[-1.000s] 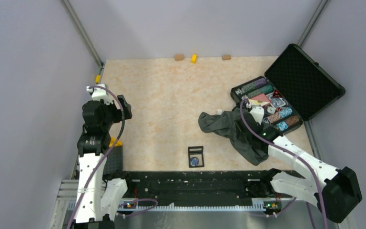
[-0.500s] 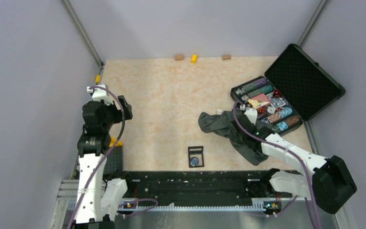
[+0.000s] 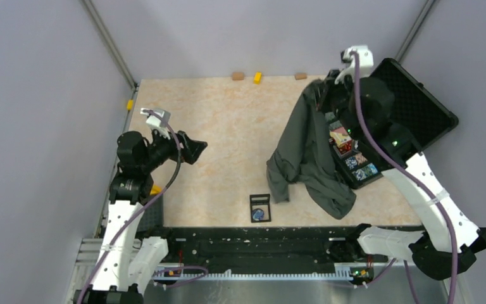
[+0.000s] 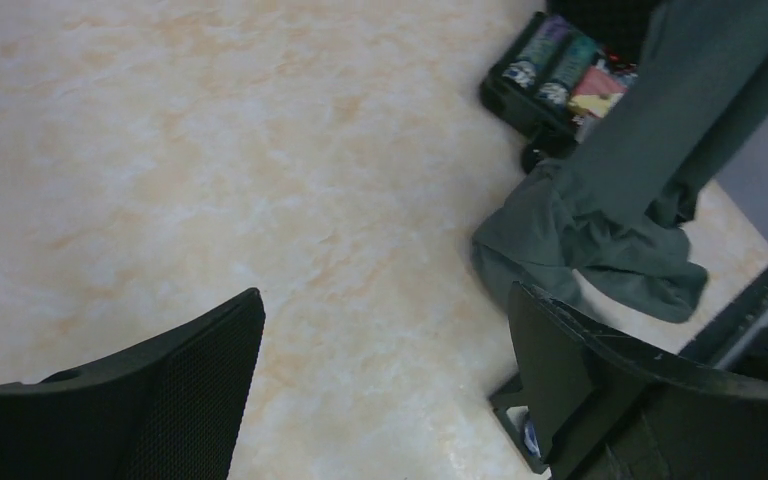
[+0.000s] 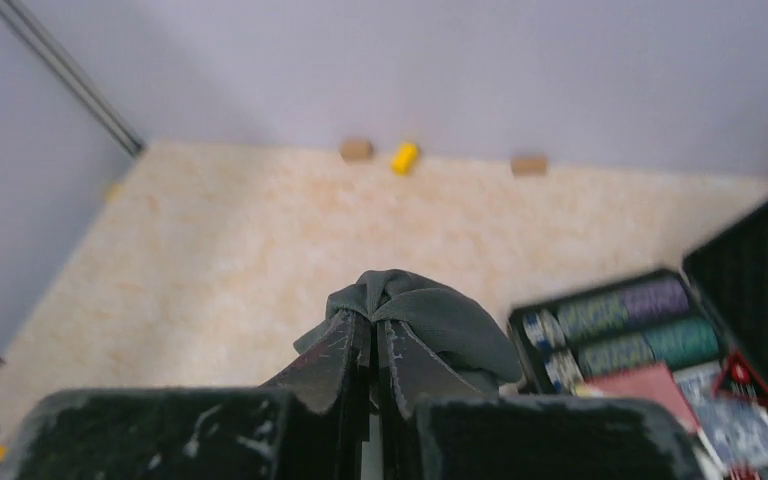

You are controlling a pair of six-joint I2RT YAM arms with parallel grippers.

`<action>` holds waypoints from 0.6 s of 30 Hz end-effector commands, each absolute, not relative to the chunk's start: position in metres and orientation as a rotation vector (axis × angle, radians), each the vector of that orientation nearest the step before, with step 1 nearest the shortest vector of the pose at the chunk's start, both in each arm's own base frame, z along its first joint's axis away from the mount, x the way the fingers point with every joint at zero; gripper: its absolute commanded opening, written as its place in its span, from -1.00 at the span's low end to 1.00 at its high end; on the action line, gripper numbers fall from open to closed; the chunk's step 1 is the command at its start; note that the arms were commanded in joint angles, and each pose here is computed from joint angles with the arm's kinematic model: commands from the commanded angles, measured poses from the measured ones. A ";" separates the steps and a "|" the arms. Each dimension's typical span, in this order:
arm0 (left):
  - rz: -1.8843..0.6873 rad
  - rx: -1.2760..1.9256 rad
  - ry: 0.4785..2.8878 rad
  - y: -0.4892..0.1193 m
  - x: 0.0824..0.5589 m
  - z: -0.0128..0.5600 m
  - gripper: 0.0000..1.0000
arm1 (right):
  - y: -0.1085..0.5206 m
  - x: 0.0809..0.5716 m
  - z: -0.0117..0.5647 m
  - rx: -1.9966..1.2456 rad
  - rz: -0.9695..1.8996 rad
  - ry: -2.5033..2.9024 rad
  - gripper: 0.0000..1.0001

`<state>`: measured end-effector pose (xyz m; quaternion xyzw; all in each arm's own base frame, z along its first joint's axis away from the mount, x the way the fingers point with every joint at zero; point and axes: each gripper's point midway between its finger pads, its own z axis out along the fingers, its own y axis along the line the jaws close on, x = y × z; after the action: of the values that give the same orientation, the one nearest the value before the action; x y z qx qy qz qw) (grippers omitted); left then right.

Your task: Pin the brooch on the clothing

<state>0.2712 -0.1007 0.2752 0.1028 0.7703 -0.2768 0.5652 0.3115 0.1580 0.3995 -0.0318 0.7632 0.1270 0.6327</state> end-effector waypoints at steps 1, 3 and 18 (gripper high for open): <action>-0.813 0.421 1.625 -0.150 0.257 0.313 0.89 | 0.189 0.308 0.501 -0.230 0.440 1.488 -1.00; -0.858 0.469 1.597 -0.169 0.252 0.317 0.89 | 0.201 0.303 0.532 -0.254 0.523 1.394 -1.00; -1.128 0.381 1.702 -0.241 0.268 0.237 0.87 | 0.218 0.267 0.599 -0.303 0.752 1.184 -1.00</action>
<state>0.2587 -0.2282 0.2202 0.1686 0.7407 -0.4388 0.4799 0.2938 0.2235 0.5504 -0.1388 0.6044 0.3043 0.7230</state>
